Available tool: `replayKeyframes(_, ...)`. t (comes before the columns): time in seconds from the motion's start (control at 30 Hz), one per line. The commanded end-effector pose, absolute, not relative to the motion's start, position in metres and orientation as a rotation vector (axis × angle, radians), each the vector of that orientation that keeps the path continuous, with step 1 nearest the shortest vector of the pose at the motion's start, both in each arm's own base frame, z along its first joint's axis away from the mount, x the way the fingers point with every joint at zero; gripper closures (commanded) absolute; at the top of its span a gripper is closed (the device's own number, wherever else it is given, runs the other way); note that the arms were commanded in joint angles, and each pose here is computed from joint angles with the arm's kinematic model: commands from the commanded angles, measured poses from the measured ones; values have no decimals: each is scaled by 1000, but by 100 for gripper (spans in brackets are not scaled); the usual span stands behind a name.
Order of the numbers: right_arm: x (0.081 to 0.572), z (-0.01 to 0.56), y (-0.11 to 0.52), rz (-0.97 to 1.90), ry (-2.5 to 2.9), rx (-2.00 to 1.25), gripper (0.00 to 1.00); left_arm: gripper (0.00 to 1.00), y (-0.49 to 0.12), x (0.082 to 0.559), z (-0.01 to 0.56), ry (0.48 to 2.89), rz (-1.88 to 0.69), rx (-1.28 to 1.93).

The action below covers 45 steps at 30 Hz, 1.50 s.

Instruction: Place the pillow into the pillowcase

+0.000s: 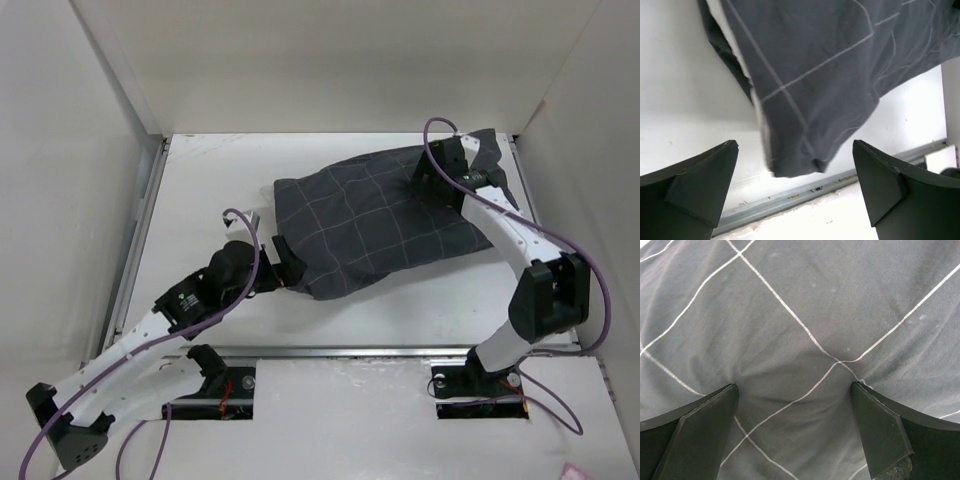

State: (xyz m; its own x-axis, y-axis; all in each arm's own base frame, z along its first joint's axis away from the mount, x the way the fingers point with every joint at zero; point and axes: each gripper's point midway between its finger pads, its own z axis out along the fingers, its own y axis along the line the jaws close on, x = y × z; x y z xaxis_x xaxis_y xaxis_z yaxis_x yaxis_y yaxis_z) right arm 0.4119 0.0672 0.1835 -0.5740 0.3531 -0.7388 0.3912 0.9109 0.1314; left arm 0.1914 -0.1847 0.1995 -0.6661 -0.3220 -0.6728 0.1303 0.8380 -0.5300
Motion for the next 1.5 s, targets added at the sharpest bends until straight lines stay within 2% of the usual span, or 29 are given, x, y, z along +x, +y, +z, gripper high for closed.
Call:
replayKeyframes(0.0, 438, 186, 49, -158, 2174, 546, 1, 0, -174, 208, 243, 2034, -677, -164)
replayKeyframes(0.17, 464, 190, 20, -157, 2123, 592, 1, 0, -163, 242, 269, 1914, -552, -274)
replayKeyframes(0.37, 497, 267, 6, -159, 1941, 379, 1, 0, -185, 281, 272, 1940, -468, -202)
replayKeyframes(0.5, 465, 321, 29, -53, 1875, 243, 1, 0, -190, 316, 260, 1971, -469, -202)
replayKeyframes(0.53, 451, 313, 57, 18, 1901, 148, 1, 0, -187, 324, 254, 1985, -466, -216)
replayKeyframes(0.6, 419, 340, 85, 93, 1842, 62, 1, 0, -171, 352, 250, 1985, -453, -255)
replayKeyframes(0.63, 400, 339, 124, 176, 1848, -50, 1, 0, -165, 362, 252, 1974, -444, -269)
replayKeyframes(0.7, 376, 341, 158, 242, 1852, -158, 1, 0, -150, 378, 252, 1966, -426, -303)
replayKeyframes(0.83, 340, 295, 234, 271, 2004, -379, 1, 0, -122, 418, 256, 1897, -465, -350)
replayKeyframes(0.87, 331, 286, 251, 256, 2022, -417, 1, 0, -136, 420, 260, 1891, -543, -298)
replayKeyframes(1.03, 335, 243, 267, 222, 2142, -317, 1, 0, -173, 455, 269, 1849, -655, -102)
replayKeyframes(1.17, 330, 198, 270, 211, 2252, -269, 1, 0, -217, 478, 227, 1935, -642, 32)
replayKeyframes(1.23, 330, 184, 257, 129, 2278, -205, 1, 5, -229, 479, 208, 1988, -637, 77)
replayKeyframes(1.3, 330, 169, 246, 46, 2306, -151, 1, 18, -240, 478, 188, 2035, -653, 99)
replayKeyframes(1.33, 332, 167, 232, -33, 2295, -100, 1, 27, -244, 472, 180, 2056, -663, 114)
replayKeyframes(1.37, 334, 166, 223, -64, 2298, -60, 1, 45, -244, 468, 172, 2079, -675, 86)
replayKeyframes(1.47, 338, 157, 188, -148, 2318, 68, 1, 72, -251, 436, 141, 2152, -728, 119)
